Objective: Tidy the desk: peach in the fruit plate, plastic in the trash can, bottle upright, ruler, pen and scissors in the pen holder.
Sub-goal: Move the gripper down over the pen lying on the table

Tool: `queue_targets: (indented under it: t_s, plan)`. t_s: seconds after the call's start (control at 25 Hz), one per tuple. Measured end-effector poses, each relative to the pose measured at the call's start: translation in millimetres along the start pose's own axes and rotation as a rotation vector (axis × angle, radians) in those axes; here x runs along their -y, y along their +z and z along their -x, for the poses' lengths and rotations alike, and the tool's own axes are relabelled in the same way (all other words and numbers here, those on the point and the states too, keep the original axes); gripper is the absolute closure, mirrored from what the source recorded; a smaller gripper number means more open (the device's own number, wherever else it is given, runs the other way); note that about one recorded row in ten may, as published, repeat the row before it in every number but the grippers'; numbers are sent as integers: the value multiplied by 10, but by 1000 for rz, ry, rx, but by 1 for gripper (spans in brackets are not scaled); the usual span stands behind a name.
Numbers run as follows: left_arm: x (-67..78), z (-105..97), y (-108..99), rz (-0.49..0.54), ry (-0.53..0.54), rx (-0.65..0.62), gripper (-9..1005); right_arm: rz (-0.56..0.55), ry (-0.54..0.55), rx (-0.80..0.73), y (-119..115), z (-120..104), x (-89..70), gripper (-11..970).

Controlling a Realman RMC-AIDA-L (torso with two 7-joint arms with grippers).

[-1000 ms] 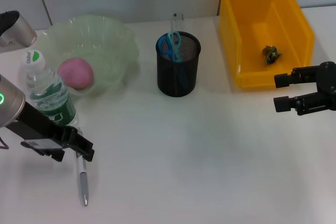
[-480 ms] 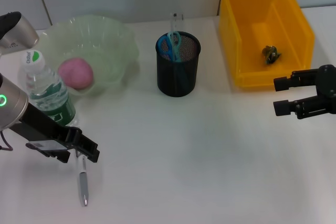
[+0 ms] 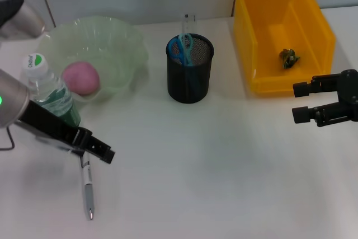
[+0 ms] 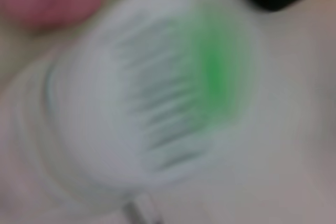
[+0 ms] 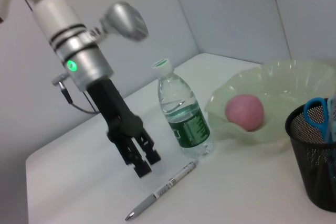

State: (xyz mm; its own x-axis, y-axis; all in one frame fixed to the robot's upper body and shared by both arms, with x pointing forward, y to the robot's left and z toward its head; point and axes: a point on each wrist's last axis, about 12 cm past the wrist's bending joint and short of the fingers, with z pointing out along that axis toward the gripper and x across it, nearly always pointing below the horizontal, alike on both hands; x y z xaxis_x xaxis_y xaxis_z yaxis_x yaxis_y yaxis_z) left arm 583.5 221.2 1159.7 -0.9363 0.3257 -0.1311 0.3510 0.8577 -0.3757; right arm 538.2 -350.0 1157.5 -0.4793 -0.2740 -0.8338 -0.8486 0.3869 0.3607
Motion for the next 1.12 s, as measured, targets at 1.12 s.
queue_targets:
  t_s: [1.12]
  plan:
    - [253, -96, 155, 200, 1439, -100, 258, -64, 186, 46, -49, -178, 36, 127]
